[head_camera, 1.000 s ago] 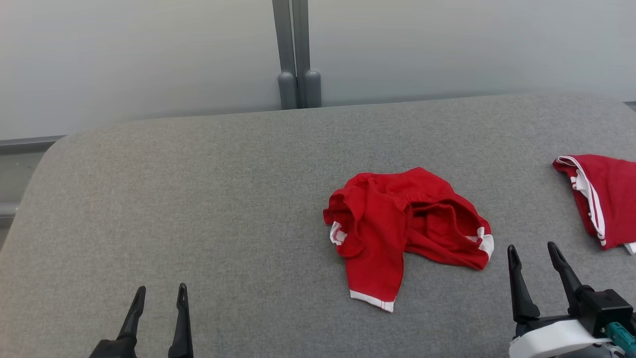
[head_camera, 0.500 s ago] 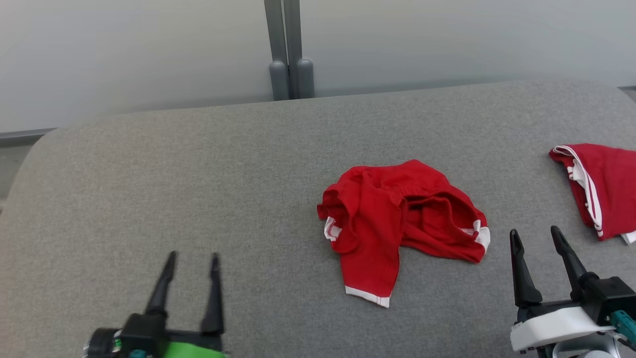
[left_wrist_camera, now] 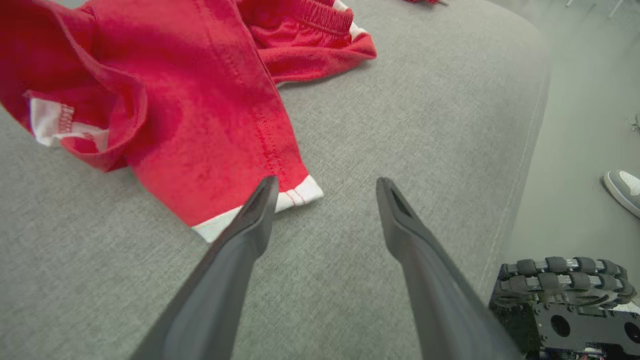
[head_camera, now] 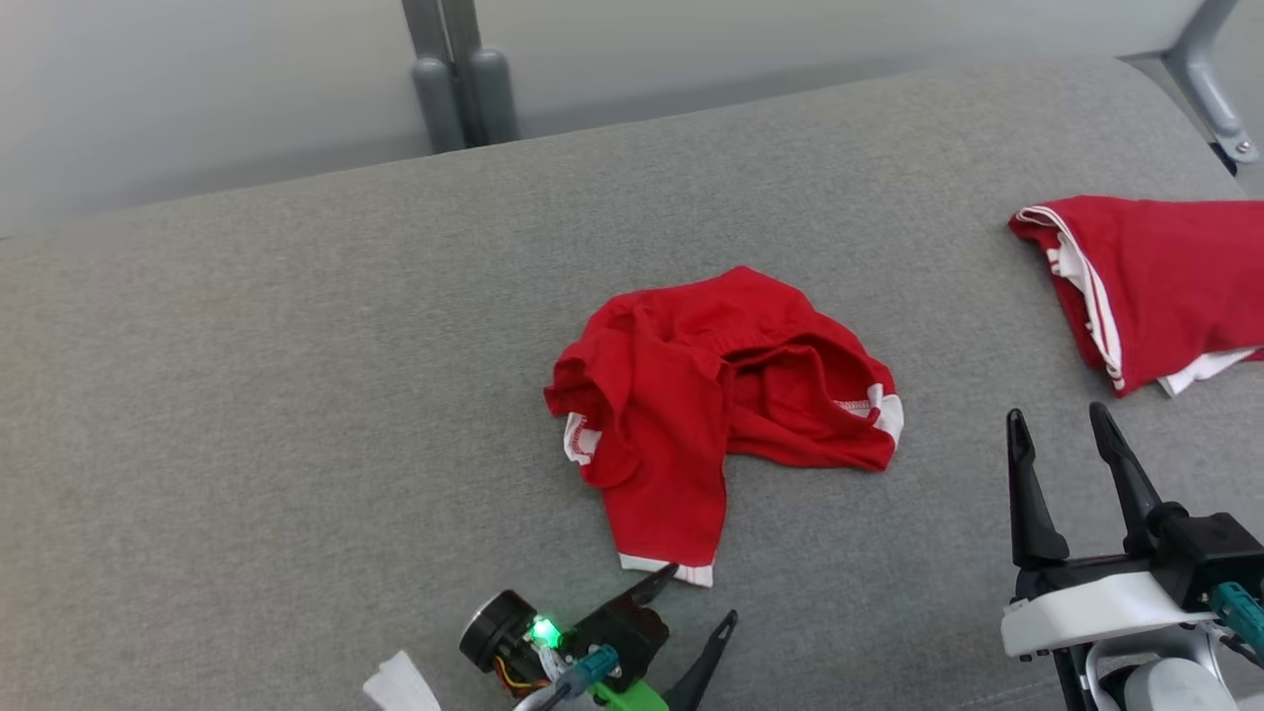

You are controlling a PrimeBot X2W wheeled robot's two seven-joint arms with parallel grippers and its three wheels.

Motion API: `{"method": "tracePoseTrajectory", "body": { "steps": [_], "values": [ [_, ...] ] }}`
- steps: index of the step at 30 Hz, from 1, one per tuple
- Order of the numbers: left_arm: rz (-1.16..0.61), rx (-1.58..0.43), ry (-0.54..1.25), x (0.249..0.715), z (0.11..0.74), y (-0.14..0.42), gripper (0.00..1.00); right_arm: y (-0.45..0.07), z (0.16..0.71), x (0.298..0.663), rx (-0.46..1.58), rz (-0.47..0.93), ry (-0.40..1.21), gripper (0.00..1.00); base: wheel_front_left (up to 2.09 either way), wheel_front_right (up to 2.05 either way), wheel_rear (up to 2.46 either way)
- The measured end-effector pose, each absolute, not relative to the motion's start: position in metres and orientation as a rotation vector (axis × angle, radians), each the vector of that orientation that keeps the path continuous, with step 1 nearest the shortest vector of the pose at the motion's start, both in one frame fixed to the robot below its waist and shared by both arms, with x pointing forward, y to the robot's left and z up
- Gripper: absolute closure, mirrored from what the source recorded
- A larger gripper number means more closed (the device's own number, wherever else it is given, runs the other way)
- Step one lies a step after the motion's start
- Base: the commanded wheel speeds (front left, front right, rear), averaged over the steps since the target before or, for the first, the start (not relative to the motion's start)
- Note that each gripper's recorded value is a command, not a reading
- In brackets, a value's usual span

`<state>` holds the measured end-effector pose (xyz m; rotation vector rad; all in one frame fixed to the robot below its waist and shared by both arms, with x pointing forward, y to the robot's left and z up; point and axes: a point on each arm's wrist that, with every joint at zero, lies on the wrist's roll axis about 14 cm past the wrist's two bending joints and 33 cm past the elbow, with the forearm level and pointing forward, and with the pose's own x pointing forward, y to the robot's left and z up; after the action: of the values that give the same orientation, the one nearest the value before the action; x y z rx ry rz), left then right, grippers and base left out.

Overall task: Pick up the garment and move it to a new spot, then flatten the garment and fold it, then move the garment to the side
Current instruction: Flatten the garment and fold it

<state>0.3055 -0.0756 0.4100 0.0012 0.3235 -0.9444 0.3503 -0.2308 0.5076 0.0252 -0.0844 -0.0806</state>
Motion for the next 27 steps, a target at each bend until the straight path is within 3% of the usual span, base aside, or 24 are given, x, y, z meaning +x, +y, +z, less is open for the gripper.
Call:
{"method": "tracePoseTrajectory", "body": {
  "steps": [6,7,8,9,12,15,20,24,27],
  "values": [
    [-0.96,0.098,0.423,0.319,0.374,-0.076,0.0,-0.253,0.502,0.342,0.02,-0.159,-0.063,0.0,0.0,0.0,0.0],
    [-0.96,0.11,0.428,0.323,0.371,-0.076,0.25,-0.255,0.501,0.34,0.019,-0.169,-0.057,0.0,0.0,0.0,0.0],
    [-0.965,0.121,0.433,0.325,0.368,-0.077,0.78,-0.257,0.499,0.339,0.019,-0.176,-0.052,0.0,0.0,0.0,0.0],
    [-0.964,0.124,0.438,0.328,0.365,-0.077,1.0,-0.259,0.498,0.338,0.018,-0.184,-0.046,0.0,0.0,0.0,0.0],
    [-0.949,0.083,0.436,0.336,0.365,-0.078,1.0,-0.263,0.494,0.336,0.018,-0.199,-0.033,0.0,0.0,0.0,0.0],
    [-0.897,-0.095,0.403,0.347,0.386,-0.082,1.0,-0.264,0.493,0.336,0.021,-0.203,-0.031,0.0,0.0,0.0,0.0],
    [-0.837,-0.62,0.194,0.371,0.496,-0.094,1.0,-0.259,0.493,0.341,0.029,-0.186,-0.035,0.0,0.0,0.0,0.0],
    [-0.702,-0.963,0.051,0.388,0.567,-0.056,1.0,-0.252,0.491,0.343,0.037,-0.162,-0.032,0.0,0.0,0.0,0.0],
    [-0.5,-1.07,0.0,0.403,0.578,-0.007,1.0,-0.244,0.493,0.348,0.043,-0.136,-0.041,0.0,0.0,0.0,0.0]
  ]
}}
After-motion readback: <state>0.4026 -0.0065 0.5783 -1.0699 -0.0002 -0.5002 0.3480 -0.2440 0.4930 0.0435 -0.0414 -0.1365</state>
